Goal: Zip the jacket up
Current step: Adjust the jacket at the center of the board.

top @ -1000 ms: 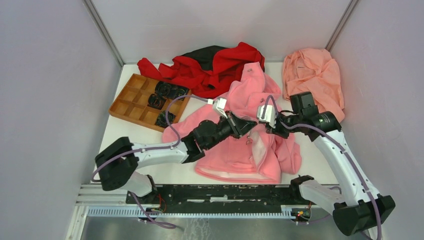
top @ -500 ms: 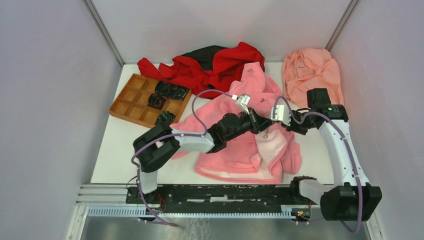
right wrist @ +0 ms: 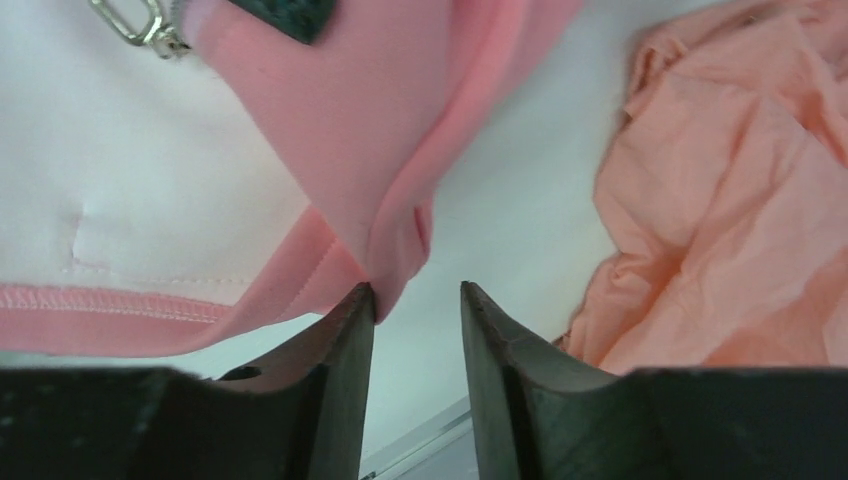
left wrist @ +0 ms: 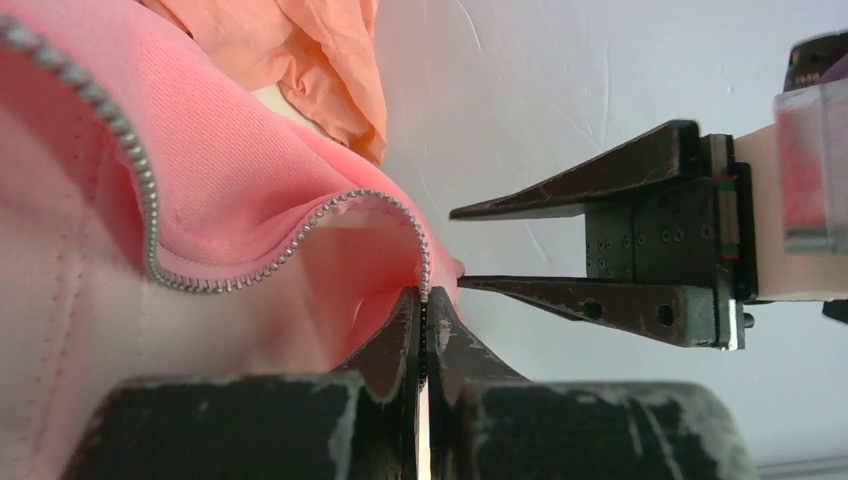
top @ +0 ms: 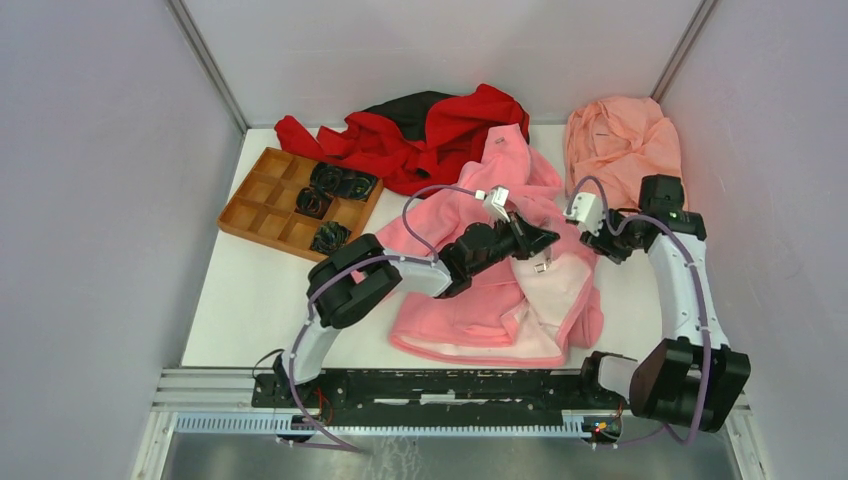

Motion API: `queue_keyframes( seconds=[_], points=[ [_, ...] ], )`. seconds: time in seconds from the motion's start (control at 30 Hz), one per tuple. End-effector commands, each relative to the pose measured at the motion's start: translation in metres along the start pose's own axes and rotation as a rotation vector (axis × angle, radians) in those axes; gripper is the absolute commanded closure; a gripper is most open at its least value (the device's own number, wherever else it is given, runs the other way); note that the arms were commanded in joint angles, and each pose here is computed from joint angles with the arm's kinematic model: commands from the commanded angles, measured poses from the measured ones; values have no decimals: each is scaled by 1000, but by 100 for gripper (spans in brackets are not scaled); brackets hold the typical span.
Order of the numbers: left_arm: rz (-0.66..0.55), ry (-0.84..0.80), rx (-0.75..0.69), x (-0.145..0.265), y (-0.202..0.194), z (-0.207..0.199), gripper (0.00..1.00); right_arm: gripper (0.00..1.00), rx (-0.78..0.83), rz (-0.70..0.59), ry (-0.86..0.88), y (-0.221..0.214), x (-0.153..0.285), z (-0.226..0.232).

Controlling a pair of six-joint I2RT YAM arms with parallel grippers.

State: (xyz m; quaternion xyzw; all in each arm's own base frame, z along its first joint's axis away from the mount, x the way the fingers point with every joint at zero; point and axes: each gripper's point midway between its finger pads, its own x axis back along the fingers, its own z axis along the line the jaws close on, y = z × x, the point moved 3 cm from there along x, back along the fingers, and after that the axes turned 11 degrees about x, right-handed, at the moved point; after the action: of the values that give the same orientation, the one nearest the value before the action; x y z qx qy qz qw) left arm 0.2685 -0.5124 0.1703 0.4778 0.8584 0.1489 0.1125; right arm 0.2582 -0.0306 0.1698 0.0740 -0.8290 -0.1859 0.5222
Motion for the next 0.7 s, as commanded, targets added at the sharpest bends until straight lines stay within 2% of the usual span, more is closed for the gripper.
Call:
queue_keyframes(
  seconds=[0.0,0.1,0.23,0.5,0.67],
  points=[
    [-96,-53,120,-15,26,-12,98,52,-68,-13,-218,-5,32,-37],
    [-97,-55,179,-18,28,-10,98,50,-32,-131,-178,15,53,-29],
    [-94,-82,245,-20,30,-16,98,45,21,-273,-60,42,61,3],
    [-81,-156,345,-16,35,-37,98,36,-15,-291,-55,43,58,16],
    [-85,-201,401,-10,39,-50,98,30,-76,-282,-51,30,33,25]
  ],
)
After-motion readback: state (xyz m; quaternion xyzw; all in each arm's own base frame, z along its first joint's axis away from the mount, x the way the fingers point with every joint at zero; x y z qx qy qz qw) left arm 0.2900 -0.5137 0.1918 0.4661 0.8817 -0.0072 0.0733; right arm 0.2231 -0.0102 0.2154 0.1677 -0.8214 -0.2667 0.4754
